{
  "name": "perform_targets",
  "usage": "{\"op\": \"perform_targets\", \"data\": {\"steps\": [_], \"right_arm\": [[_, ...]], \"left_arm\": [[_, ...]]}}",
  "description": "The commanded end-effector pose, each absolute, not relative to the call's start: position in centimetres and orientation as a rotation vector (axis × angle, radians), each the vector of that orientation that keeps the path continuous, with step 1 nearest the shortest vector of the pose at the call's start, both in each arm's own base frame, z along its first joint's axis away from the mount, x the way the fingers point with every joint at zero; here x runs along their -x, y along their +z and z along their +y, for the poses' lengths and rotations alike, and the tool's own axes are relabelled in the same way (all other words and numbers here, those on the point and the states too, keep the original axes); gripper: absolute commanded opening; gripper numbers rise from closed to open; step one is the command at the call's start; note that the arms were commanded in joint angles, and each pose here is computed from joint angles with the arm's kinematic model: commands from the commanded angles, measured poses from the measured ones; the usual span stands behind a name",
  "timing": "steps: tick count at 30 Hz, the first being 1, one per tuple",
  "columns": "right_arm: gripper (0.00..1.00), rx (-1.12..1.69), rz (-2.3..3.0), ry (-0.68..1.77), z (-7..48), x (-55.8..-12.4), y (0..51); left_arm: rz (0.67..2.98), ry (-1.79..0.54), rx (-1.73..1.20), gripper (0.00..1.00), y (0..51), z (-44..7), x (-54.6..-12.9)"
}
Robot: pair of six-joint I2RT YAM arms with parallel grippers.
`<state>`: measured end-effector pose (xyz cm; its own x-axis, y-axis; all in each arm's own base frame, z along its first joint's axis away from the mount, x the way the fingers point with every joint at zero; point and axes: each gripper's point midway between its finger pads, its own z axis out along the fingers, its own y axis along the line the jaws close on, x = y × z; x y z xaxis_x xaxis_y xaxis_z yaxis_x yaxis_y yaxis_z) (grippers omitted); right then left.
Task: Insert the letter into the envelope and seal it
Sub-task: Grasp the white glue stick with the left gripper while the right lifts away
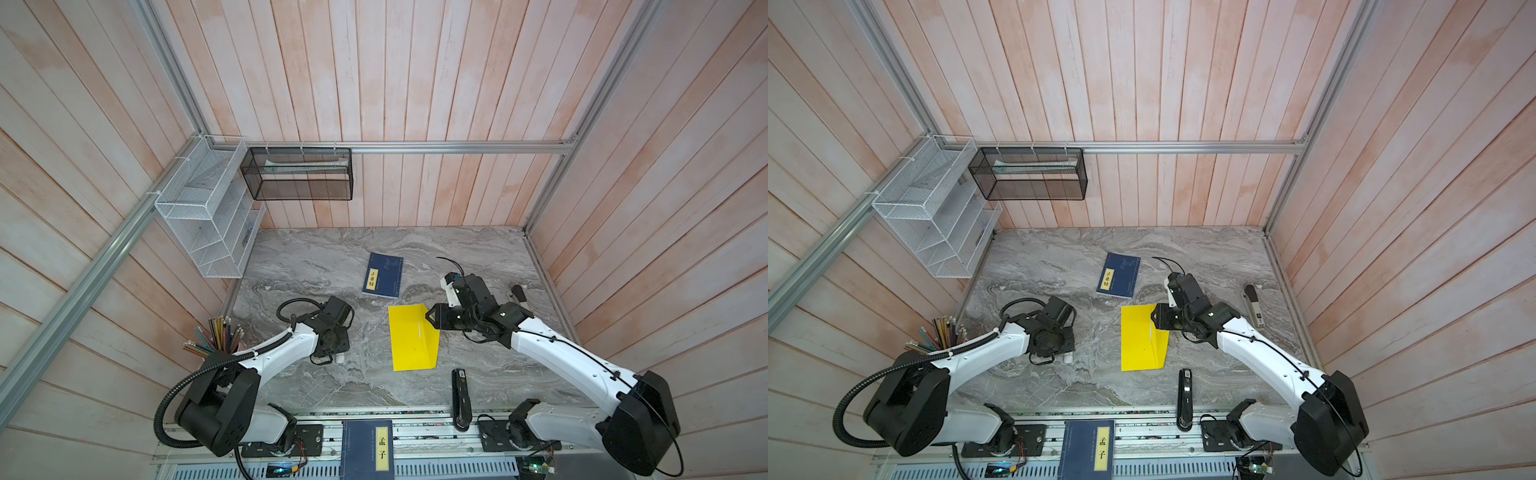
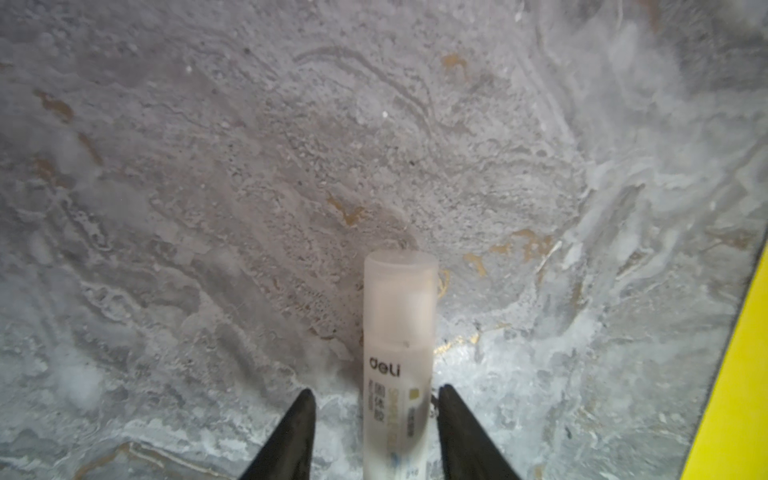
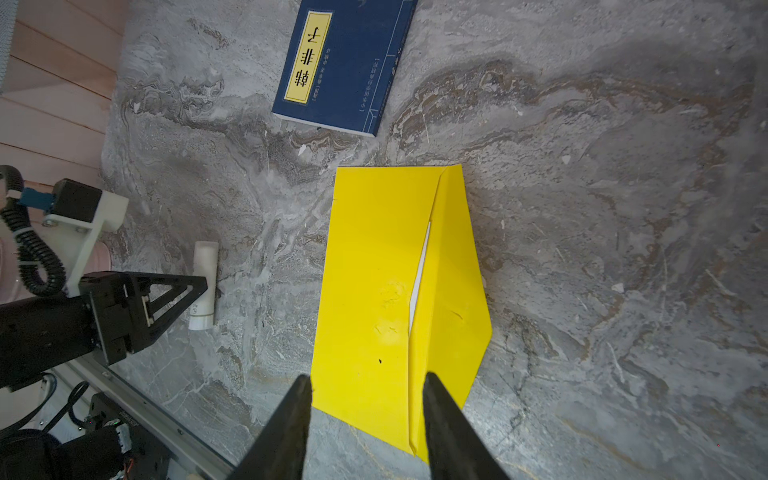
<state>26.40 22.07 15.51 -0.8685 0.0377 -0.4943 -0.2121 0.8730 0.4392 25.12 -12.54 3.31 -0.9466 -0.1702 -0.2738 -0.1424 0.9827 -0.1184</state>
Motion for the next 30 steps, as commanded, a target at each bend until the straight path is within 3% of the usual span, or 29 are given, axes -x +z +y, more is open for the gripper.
{"op": "perform_targets", "data": {"steps": [1,14,30], "right_arm": [[0.45,0.119,2.531,0.657,21.8,-26.3,16.3],[0.45,0.130,2.524,0.670,21.8,-26.1,16.3],[0.45,0.136,2.511,0.680,21.7,-25.9,16.5]], "left_arm": [[2.836,-0.171,0.206,0.41,3.6,-13.4,-26.3],[2.894,-0.077,0.219,0.38,2.1,-12.6,-25.8],[2.904,-0.117,0.207,0.13,1.8,-13.1,-25.7]]}}
